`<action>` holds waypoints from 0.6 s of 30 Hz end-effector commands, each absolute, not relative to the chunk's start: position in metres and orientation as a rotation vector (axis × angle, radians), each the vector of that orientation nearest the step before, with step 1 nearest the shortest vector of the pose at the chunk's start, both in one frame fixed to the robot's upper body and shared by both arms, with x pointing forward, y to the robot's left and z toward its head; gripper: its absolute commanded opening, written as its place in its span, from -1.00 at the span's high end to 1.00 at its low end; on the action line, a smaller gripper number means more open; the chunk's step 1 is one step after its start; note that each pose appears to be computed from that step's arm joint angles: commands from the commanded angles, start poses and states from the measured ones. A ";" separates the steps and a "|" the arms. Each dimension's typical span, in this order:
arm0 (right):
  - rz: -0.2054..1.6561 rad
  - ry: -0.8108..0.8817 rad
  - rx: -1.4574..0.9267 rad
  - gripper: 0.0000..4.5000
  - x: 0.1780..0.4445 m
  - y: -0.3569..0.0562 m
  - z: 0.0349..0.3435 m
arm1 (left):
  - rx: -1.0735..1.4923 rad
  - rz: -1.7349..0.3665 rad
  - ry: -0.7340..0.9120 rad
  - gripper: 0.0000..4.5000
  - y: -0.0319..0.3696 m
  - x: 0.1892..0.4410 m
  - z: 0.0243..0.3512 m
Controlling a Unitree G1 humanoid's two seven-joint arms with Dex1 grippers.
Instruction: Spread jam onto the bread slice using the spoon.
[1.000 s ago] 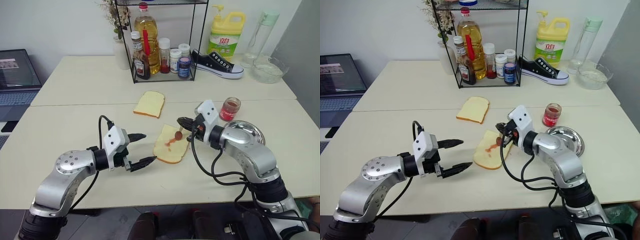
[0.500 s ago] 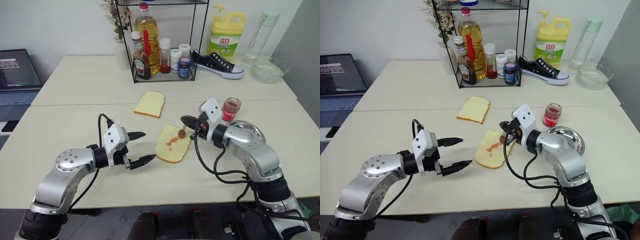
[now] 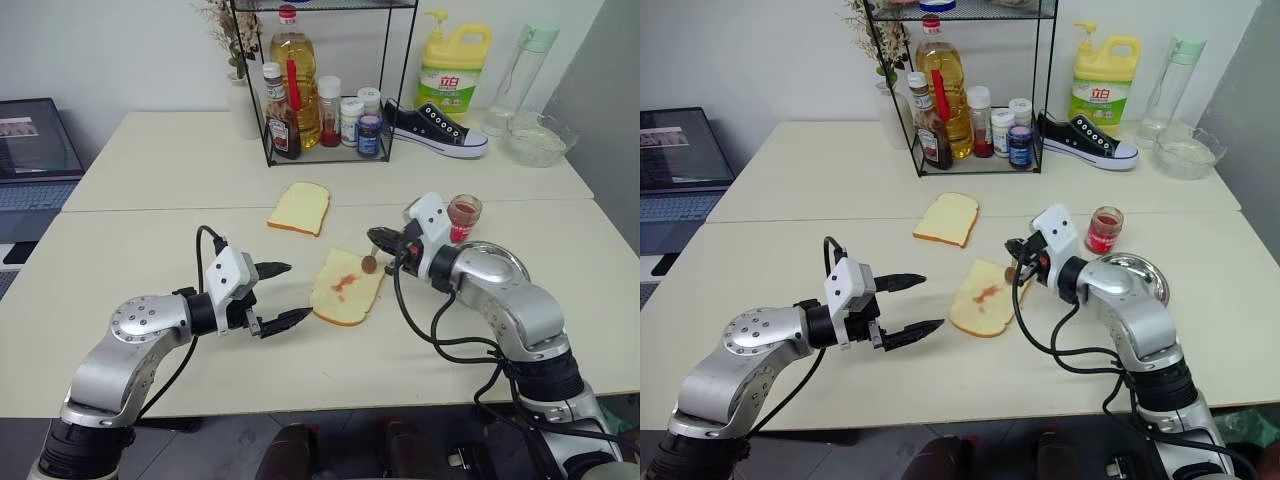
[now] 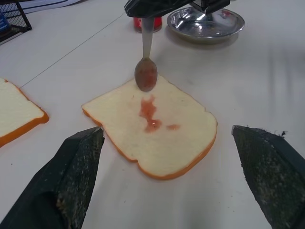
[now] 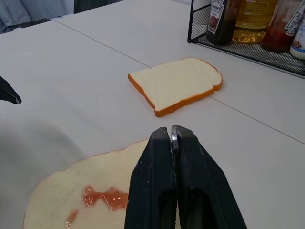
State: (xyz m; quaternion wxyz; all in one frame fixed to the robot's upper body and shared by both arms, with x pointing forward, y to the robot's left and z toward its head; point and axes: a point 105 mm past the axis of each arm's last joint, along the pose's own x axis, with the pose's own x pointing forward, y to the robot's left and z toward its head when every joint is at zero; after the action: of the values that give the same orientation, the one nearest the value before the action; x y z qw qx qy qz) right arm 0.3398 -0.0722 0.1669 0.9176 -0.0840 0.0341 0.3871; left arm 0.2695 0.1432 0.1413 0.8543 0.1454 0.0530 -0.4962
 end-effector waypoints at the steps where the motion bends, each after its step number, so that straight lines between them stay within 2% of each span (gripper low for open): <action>1: 0.769 0.056 -0.188 0.99 0.341 -0.079 0.170 | 0.331 -1.051 0.072 -1.00 0.140 0.268 0.149; 5: 0.752 0.044 -0.150 0.99 0.343 -0.081 0.177 | 0.331 -1.048 0.074 -1.00 0.141 0.268 0.149; 9: 0.708 0.041 0.054 0.99 0.349 -0.087 0.197 | 0.324 -1.049 0.081 -1.00 0.144 0.268 0.150; 15: 0.703 0.141 0.622 0.99 0.352 -0.097 0.204 | 0.347 -1.062 0.089 -1.00 0.149 0.269 0.151; 18: 0.701 0.197 0.747 0.99 0.350 -0.097 0.197 | 0.358 -1.073 0.091 -1.00 0.151 0.268 0.151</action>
State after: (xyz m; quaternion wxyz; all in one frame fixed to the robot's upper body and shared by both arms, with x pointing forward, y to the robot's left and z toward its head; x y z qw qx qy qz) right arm 0.3535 -0.0970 0.1888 0.8787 0.3345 0.1005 0.3256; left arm 0.2675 0.1486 0.1406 0.8439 0.1577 0.0635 -0.5089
